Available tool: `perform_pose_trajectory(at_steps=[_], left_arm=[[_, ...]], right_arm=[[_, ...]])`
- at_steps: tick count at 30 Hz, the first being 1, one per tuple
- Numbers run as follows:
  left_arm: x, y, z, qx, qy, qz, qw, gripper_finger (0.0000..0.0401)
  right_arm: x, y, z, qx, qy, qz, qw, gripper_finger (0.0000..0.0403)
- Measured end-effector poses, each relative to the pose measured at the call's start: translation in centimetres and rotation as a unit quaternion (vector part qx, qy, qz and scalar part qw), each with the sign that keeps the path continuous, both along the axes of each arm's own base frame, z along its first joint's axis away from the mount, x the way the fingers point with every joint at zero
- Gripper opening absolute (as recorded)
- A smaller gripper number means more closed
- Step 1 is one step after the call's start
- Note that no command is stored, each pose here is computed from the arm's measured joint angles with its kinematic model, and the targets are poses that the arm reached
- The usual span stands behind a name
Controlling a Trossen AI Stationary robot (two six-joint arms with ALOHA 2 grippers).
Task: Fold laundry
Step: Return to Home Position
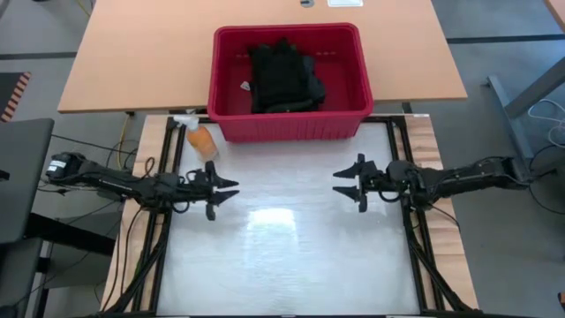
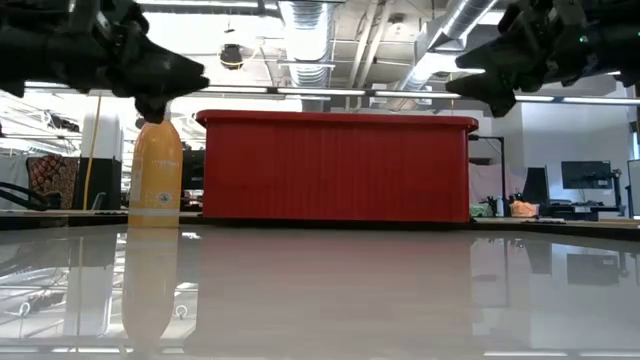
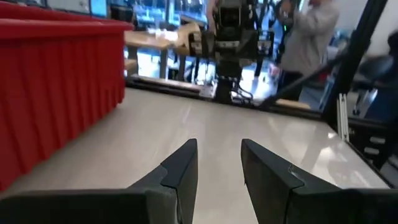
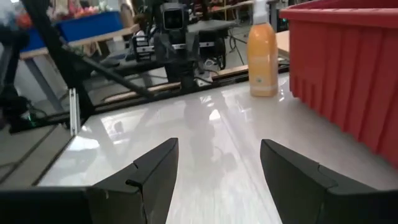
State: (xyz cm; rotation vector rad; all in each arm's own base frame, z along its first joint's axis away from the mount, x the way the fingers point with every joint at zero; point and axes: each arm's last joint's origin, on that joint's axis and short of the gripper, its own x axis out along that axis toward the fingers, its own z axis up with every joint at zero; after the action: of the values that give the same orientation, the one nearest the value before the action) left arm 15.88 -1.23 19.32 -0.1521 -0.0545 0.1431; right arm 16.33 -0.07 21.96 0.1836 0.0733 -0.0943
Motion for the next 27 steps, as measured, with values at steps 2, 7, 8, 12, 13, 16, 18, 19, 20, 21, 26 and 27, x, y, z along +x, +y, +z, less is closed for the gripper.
perform_pose_trajectory(at_steps=[2, 7, 8, 12, 13, 16, 18, 19, 20, 21, 26, 27], left_arm=[[-1.1, 0.3, -0.3, -0.007, -0.022, 0.002, 1.0, 0.0111], [-3.2, 0.7, -0.1, -0.002, -0.046, -0.017, 0.999, 0.0109], [-3.6, 0.8, -0.1, 0.0, -0.046, -0.015, 0.999, 0.0107], [-5.0, 1.0, 0.3, 0.007, -0.062, -0.012, 0.998, 0.0096], [-5.3, 1.1, 0.3, 0.011, -0.064, -0.012, 0.998, 0.0093], [-6.0, 1.2, 0.0, 0.019, -0.053, -0.003, 0.998, 0.0083], [-6.5, 1.3, -0.3, 0.023, -0.046, 0.006, 0.999, 0.0077], [-6.6, 1.3, -0.4, 0.022, -0.043, 0.008, 0.999, 0.0075], [-6.6, 1.3, -0.4, 0.02, -0.04, 0.009, 0.999, 0.0073], [-6.6, 1.3, -0.5, 0.02, -0.037, 0.008, 0.999, 0.0071], [-6.3, 1.3, -1.3, 0.016, -0.012, 0.0, 1.0, 0.0067], [-6.3, 1.3, -1.7, 0.011, -0.007, 0.004, 1.0, 0.0067]], right_arm=[[-0.3, -0.5, -0.1, 0.014, -0.003, -0.002, 1.0, 0.0254], [-1.8, -1.0, 0.6, 0.024, -0.013, 0.003, 1.0, 0.0238], [-2.2, -1.1, 0.6, 0.023, -0.009, -0.002, 1.0, 0.0232], [-3.7, -1.5, 0.8, 0.01, -0.012, -0.028, 0.999, 0.0205], [-4.0, -1.6, 0.9, 0.007, -0.02, -0.033, 0.999, 0.0197], [-4.8, -1.8, 0.3, -0.003, -0.043, -0.045, 0.998, 0.0169], [-5.1, -1.9, -0.5, -0.003, -0.047, -0.059, 0.997, 0.015], [-5.3, -2.0, -0.9, 0.002, -0.055, -0.065, 0.996, 0.0141], [-5.4, -2.0, -1.3, 0.007, -0.059, -0.068, 0.996, 0.0133], [-5.5, -2.0, -1.8, 0.013, -0.061, -0.07, 0.996, 0.0125], [-5.7, -2.1, -4.8, 0.041, -0.067, -0.075, 0.994, 0.0097], [-5.8, -2.1, -4.7, 0.045, -0.068, -0.078, 0.994, 0.0094]])
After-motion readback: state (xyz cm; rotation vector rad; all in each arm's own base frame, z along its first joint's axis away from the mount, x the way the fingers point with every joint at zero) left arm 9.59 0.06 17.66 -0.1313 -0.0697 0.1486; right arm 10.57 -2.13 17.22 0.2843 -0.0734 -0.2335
